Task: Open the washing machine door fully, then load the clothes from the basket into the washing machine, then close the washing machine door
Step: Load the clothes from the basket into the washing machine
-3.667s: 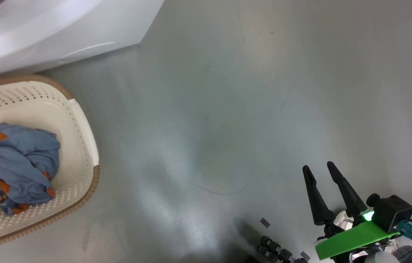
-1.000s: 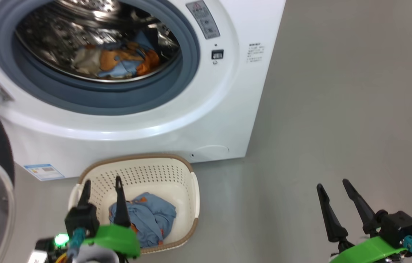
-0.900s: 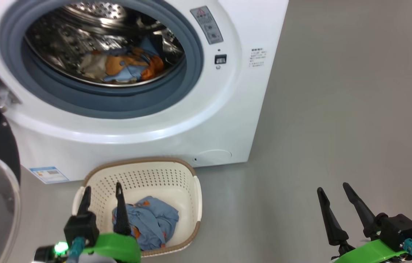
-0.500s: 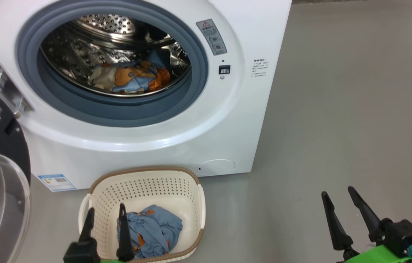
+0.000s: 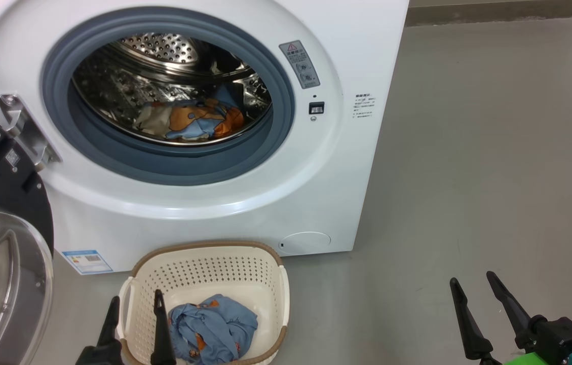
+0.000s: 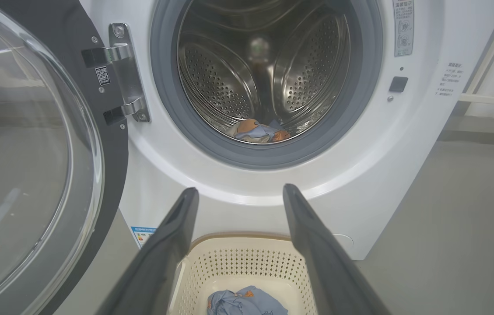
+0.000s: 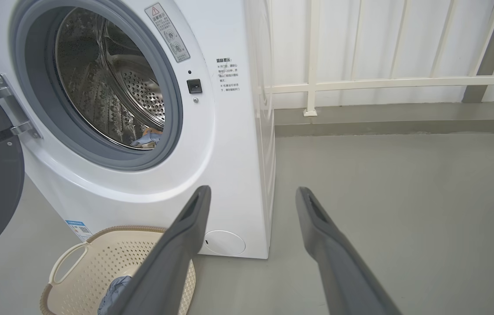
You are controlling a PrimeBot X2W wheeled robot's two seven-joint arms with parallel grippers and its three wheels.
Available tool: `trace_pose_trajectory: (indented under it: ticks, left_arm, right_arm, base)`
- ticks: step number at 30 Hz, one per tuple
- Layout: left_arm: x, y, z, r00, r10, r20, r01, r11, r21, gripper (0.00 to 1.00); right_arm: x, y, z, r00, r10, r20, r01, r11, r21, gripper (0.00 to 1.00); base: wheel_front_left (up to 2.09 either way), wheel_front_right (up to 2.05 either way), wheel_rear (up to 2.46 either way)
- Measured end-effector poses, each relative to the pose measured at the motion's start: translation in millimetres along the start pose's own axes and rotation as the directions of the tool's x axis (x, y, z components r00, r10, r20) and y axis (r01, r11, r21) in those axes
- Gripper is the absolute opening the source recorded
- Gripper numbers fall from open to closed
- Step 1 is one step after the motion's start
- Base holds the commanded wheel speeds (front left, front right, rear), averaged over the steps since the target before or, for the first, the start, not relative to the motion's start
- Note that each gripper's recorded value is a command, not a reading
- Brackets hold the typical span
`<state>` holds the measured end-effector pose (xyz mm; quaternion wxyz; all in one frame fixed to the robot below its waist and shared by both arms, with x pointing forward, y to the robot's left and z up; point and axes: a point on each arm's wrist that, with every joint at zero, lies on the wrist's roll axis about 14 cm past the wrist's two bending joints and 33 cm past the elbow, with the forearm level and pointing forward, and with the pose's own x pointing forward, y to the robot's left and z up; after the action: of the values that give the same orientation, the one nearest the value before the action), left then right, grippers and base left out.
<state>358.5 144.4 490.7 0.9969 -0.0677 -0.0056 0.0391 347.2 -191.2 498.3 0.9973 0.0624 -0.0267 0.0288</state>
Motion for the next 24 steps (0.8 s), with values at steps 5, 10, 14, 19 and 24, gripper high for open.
trace_pose_trajectory:
  ticks: [5,10,14,19,24]
  left_arm:
    - [0.4,-0.2,0.3,1.0,-0.001,0.002,0.001,1.0,0.003,1.0]
    - [-0.9,0.2,-4.9,1.0,0.0,-0.015,0.0,1.0,0.005,1.0]
    - [-1.0,1.3,-17.7,0.999,0.006,-0.053,-0.005,1.0,0.027,1.0]
    - [-1.3,-4.6,-47.3,0.989,-0.014,-0.146,0.019,0.999,0.034,1.0]
    - [15.6,-21.0,-76.7,0.971,-0.074,-0.229,0.082,0.996,0.025,1.0]
  right_arm:
    - [-0.9,-1.0,0.8,1.0,-0.004,0.003,0.004,1.0,0.0,1.0]
    - [-0.7,-1.6,-0.3,1.0,-0.007,-0.001,0.007,1.0,0.001,1.0]
    - [0.2,-2.8,-3.9,1.0,-0.011,-0.012,0.011,1.0,0.002,1.0]
    - [2.8,-5.9,-14.4,0.999,-0.021,-0.046,0.021,1.0,0.004,1.0]
    - [19.9,-7.7,-19.9,0.998,-0.024,-0.055,0.025,0.999,0.02,1.0]
  base:
    - [0.0,0.0,0.0]
    - [0.0,0.0,0.0]
    - [0.0,0.0,0.0]
    - [0.0,0.0,0.0]
    - [0.0,0.0,0.0]
